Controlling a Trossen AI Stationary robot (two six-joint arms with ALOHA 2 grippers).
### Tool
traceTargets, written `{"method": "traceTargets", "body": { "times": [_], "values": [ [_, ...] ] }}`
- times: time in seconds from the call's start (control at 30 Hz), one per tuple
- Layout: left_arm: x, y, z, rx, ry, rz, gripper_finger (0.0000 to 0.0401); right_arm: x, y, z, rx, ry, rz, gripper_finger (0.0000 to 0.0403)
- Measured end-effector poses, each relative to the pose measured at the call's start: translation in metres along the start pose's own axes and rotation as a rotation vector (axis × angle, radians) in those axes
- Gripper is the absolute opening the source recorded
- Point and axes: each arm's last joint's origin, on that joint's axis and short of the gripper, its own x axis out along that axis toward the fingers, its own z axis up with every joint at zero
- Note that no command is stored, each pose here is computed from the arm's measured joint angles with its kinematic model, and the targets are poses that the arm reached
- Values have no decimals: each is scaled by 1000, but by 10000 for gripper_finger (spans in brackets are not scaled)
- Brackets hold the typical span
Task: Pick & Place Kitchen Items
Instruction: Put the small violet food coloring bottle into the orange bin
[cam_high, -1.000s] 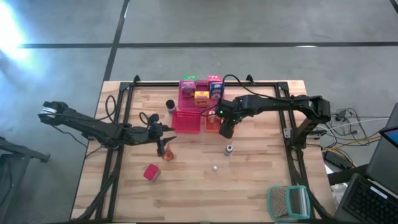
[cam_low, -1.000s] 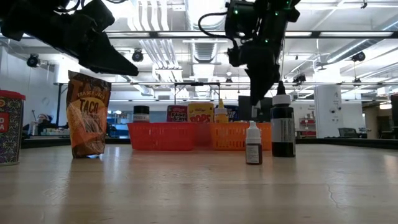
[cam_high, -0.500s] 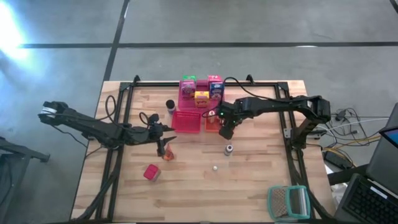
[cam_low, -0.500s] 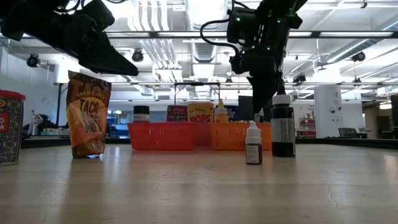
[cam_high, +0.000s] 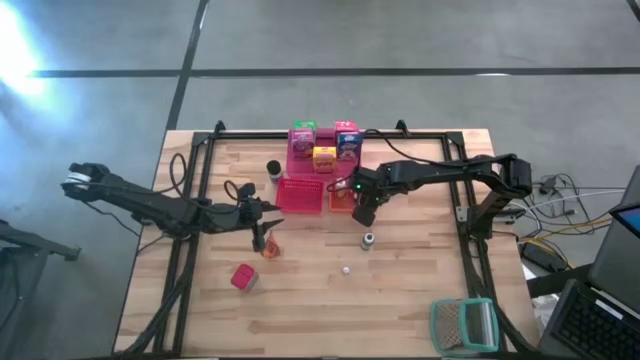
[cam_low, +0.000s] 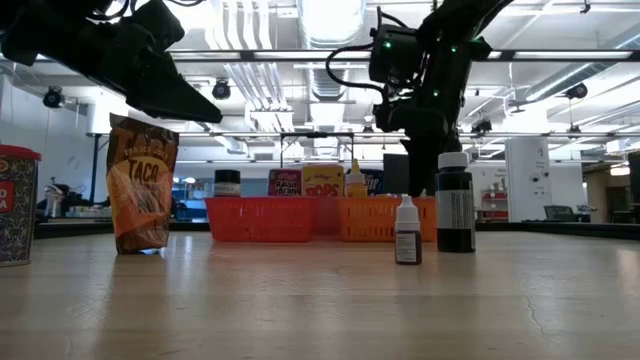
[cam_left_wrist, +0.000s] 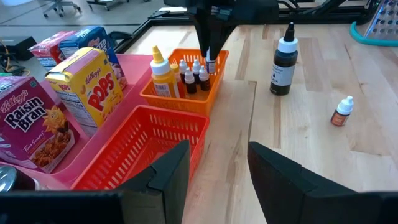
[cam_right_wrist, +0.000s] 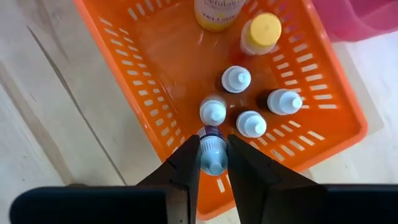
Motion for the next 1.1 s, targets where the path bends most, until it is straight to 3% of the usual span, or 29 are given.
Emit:
{"method": "traceTargets", "body": {
  "times": [0.4, 0.63, 0.93, 1.1],
  "values": [
    [0, 0, 0, 0, 0, 0, 168, 9, -7, -2, 22, -15, 3, 57],
    [0, 0, 0, 1, 0, 0, 168, 9, -9, -2, 28, -14, 10, 72],
    [0, 0, 0, 1, 0, 1, 168, 10, -8, -2, 37, -17, 34, 56],
    [0, 0, 0, 1, 0, 0, 168, 14, -9, -7, 52, 4, 27, 69]
  ]
}}
